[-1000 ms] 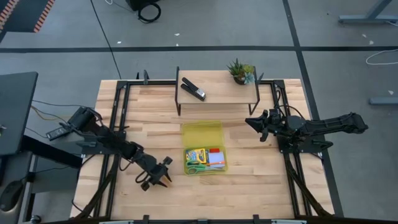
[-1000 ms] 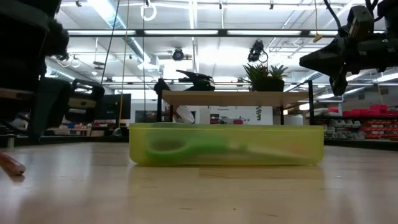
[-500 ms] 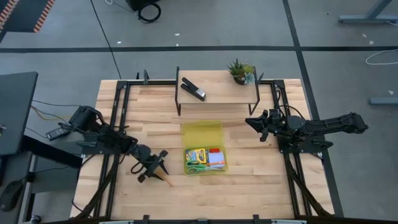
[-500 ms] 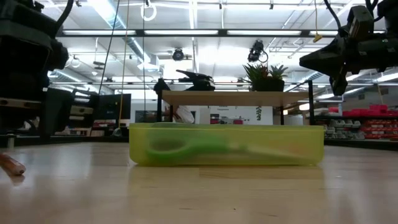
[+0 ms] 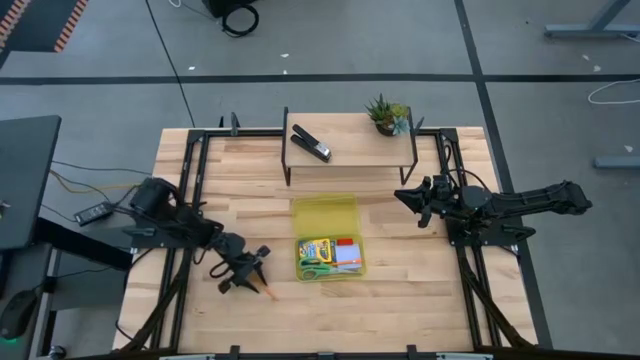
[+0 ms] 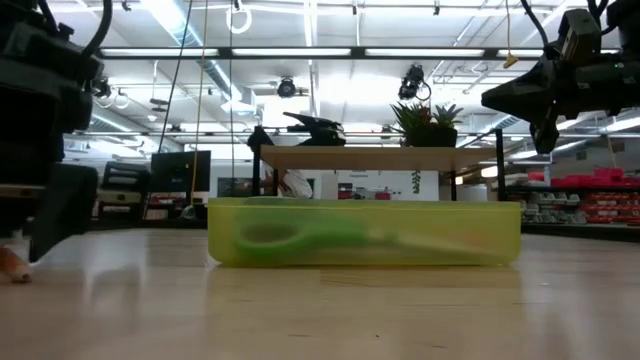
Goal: Pack school essentials
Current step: Put the yellow pencil into the yellow supply box
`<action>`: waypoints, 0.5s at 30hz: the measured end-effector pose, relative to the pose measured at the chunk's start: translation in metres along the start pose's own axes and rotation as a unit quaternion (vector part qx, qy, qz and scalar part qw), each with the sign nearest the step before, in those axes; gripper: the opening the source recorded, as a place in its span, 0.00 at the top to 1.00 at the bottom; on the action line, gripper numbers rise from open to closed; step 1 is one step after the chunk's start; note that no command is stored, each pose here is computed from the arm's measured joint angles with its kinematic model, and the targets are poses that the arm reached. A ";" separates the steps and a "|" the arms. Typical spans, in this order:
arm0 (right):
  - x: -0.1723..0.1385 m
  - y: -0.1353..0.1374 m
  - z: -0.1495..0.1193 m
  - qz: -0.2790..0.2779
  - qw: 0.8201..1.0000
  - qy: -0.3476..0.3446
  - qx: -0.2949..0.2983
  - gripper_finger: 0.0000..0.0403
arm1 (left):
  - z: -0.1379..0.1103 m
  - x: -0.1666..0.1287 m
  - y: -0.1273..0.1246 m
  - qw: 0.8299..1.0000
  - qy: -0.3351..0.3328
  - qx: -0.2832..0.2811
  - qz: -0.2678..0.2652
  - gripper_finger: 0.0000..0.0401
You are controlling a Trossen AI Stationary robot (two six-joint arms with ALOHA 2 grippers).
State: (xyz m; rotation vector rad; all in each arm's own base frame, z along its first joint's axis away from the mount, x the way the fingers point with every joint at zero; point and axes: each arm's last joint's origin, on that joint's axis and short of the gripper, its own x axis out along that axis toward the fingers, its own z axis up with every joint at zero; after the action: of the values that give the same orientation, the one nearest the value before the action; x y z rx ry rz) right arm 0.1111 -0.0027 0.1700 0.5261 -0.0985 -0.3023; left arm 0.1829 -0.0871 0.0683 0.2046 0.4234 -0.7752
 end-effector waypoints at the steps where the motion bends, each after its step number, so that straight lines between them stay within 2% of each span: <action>1: 0.000 0.000 0.000 0.000 1.000 0.000 0.000 0.90 | -0.001 0.001 0.001 1.000 -0.006 -0.001 0.003 0.62; 7: 0.000 0.000 0.000 0.000 1.000 0.000 0.000 0.90 | -0.007 0.007 0.008 1.000 -0.017 -0.007 0.002 0.62; 15: 0.000 0.000 0.000 0.000 1.000 0.000 0.000 0.90 | -0.012 0.018 0.013 1.000 -0.024 -0.008 -0.012 0.71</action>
State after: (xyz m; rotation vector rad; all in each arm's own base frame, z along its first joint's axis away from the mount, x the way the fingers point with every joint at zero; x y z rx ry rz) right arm 0.1111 -0.0026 0.1699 0.5258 -0.0981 -0.3017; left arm 0.2001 -0.0853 0.0496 0.1658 0.3881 -0.7974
